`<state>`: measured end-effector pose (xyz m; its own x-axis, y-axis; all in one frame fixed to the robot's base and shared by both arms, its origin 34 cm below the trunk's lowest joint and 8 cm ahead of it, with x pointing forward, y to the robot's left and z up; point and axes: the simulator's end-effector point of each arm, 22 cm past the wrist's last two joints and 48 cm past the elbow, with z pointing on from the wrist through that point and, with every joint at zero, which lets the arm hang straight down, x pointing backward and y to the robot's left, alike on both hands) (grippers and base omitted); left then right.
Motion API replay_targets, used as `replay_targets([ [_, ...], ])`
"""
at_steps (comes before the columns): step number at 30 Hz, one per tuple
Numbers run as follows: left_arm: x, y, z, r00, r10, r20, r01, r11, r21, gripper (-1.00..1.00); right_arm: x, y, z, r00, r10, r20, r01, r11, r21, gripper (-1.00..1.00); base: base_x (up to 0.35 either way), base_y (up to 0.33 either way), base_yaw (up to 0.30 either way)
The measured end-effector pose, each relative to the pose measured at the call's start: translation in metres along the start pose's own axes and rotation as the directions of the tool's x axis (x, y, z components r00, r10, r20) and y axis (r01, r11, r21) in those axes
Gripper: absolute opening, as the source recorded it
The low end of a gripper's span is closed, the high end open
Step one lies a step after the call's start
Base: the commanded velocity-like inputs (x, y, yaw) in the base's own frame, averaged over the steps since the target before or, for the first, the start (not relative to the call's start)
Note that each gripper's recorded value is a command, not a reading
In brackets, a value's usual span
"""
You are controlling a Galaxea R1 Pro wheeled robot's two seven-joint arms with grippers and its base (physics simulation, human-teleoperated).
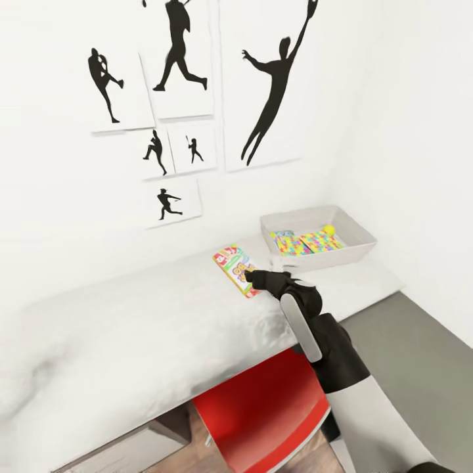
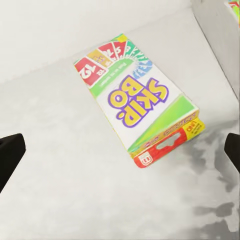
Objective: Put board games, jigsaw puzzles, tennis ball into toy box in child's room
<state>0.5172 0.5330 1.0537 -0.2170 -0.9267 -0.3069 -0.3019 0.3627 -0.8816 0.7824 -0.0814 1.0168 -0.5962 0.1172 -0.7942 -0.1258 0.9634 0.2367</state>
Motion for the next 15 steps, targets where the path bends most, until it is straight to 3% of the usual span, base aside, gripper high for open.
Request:
replay_targets([
  [1,-0.023,0.014,-0.030,0.997,0.003,0.072,0.000,0.999,-0.045,1.00,-0.001,0.000,0.000,1.000,-0.001,0.001,0.001,1.000,0.000,1.00,0.000,0.000,0.226],
  [3,-0.042,0.020,-0.054,0.991,0.006,0.135,0.003,0.998,-0.066,1.00,-0.002,0.000,-0.001,1.000,-0.002,0.006,0.002,1.000,0.000,1.00,0.000,0.000,0.212],
  [4,-0.067,0.029,-0.089,0.975,0.017,0.222,0.006,0.994,-0.105,1.00,-0.003,0.004,-0.002,1.000,-0.009,0.009,0.009,1.000,-0.006,1.00,0.000,0.000,0.211],
  [7,-0.090,0.040,-0.127,0.952,0.043,0.305,0.008,0.987,-0.162,1.00,-0.001,0.018,-0.004,0.999,-0.041,0.009,0.041,0.999,-0.027,1.00,0.000,0.000,0.204],
  [8,-0.093,0.043,-0.133,0.948,0.051,0.315,0.007,0.984,-0.179,1.00,0.001,0.022,-0.004,0.999,-0.051,0.008,0.051,0.998,-0.032,1.00,0.000,0.000,0.060],
  [9,-0.099,0.060,-0.150,0.939,0.094,0.332,-0.002,0.964,-0.267,1.00,0.006,0.036,-0.005,0.997,-0.082,0.004,0.082,0.995,-0.053,1.00,0.000,0.000,0.048],
  [11,-0.100,0.070,-0.156,0.936,0.117,0.332,-0.006,0.949,-0.317,1.00,0.009,0.041,-0.006,0.995,-0.097,0.000,0.097,0.993,-0.061,1.00,0.000,0.000,0.017],
  [12,-0.080,0.113,-0.155,0.946,0.156,0.285,-0.007,0.887,-0.462,1.00,0.007,0.060,-0.013,0.990,-0.136,0.019,0.138,0.985,-0.105,1.00,0.000,0.000,0.003],
  [15,-0.063,0.130,-0.138,0.957,0.170,0.234,-0.029,0.861,-0.508,1.00,0.008,0.084,-0.022,0.988,-0.148,0.032,0.151,0.966,-0.208,1.00,0.000,0.000,0.001],
])
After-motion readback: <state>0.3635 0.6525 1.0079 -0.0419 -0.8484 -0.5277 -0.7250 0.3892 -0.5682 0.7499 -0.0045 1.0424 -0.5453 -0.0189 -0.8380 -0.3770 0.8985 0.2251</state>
